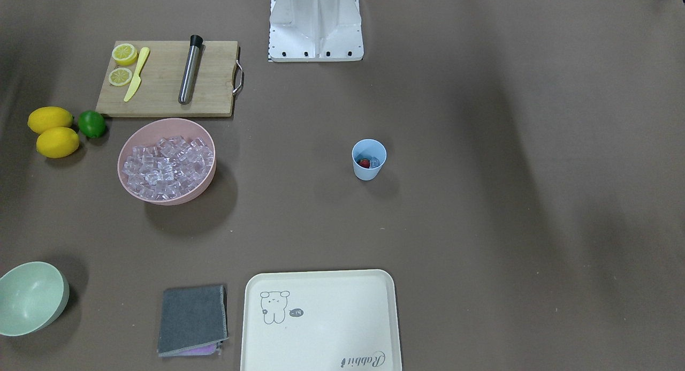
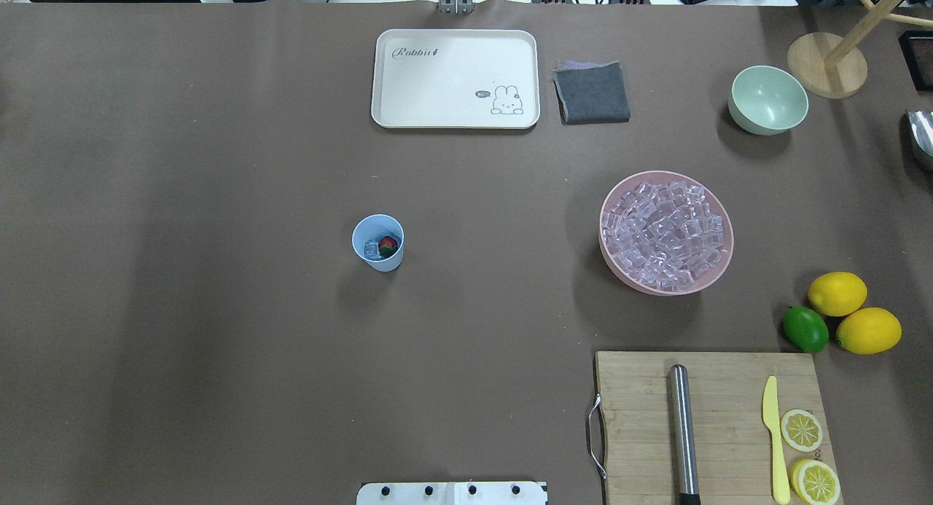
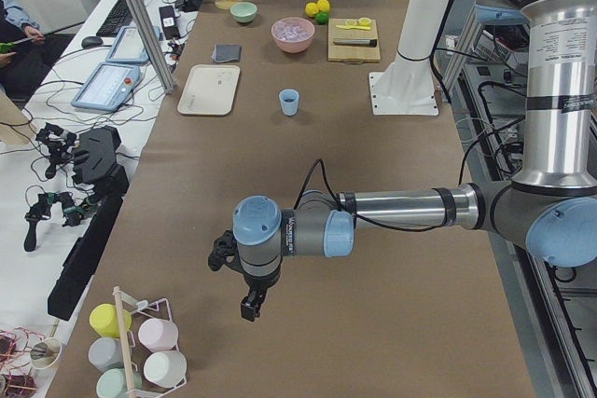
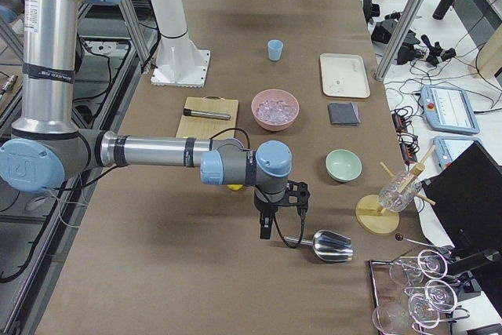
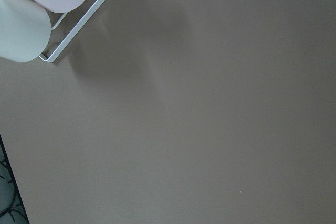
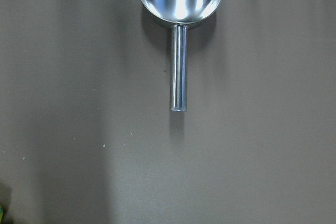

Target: Put ice and strawberries in cup

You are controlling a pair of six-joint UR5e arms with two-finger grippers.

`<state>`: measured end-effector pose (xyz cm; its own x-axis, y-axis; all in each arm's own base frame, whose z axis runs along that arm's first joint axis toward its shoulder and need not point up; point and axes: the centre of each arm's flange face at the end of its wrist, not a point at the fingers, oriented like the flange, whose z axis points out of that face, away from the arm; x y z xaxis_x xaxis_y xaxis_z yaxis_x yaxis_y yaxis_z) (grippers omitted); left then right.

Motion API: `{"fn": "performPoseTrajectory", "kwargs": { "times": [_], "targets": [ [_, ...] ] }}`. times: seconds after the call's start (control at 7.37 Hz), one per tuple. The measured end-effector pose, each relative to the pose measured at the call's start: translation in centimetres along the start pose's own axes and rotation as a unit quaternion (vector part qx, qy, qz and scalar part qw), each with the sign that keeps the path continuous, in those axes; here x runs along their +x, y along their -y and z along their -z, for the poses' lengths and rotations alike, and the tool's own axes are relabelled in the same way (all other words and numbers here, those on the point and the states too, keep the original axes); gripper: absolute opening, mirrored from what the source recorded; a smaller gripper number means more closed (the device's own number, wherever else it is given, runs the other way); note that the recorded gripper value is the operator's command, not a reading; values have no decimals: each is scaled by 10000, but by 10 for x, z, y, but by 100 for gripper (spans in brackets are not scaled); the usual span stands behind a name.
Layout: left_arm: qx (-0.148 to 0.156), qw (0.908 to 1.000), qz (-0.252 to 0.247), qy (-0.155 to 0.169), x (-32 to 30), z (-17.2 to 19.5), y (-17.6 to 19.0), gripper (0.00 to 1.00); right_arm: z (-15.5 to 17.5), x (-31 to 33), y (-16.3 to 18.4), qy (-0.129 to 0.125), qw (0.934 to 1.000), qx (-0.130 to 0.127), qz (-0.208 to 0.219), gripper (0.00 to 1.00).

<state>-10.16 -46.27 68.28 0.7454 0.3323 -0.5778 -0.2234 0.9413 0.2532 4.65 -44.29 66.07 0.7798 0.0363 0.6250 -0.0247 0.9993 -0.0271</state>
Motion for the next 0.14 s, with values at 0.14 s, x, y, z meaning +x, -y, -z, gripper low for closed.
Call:
{"fn": "performPoseTrajectory", "kwargs": {
  "times": [0.14],
  "targets": [
    [8,10000,-7,3,0,1,1,99,0,0,0,12,10000,-2,0,100]
  ]
}}
